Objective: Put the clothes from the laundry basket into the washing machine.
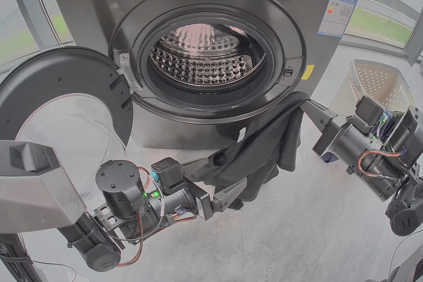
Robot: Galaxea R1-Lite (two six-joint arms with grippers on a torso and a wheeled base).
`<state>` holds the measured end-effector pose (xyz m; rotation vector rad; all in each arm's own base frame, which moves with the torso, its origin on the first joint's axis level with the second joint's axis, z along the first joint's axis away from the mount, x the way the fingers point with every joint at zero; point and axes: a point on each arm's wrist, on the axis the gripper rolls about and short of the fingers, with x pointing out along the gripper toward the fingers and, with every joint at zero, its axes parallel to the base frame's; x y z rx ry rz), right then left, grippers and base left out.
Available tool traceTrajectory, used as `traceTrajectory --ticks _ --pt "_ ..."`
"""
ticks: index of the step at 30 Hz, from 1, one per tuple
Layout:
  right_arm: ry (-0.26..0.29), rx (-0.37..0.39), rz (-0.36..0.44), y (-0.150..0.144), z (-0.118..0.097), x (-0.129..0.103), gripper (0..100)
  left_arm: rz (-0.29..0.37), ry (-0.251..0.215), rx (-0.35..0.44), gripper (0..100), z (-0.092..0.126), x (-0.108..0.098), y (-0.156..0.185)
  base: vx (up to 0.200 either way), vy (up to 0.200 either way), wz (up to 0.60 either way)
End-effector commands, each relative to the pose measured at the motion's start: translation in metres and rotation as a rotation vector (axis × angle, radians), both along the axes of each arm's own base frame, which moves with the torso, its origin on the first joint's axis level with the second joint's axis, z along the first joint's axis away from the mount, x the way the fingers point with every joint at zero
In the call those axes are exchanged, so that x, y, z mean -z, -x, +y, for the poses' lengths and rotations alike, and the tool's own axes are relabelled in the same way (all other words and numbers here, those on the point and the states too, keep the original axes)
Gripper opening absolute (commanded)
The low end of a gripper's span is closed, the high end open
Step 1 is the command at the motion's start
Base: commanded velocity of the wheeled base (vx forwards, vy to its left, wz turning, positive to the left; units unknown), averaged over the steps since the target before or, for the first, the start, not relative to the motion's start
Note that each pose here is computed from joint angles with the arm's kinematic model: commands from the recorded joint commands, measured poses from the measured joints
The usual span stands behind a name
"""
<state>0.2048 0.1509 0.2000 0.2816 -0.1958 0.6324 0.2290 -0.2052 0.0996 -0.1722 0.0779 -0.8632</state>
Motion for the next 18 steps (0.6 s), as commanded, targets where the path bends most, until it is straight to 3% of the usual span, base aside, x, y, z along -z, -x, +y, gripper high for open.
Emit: traceTrajectory --ticks 1,18 --pt "-0.011 0.006 -0.01 0.0 -0.002 -0.004 0 0.065 -0.06 -0.003 100 -0.002 0.026 -0.004 0.0 0.0 0.0" --pt "-0.028 0.033 -0.018 -0.002 0.0 -0.008 0 0.154 -0.152 -0.046 100 -0.003 0.073 -0.023 0.0 0.0 0.0"
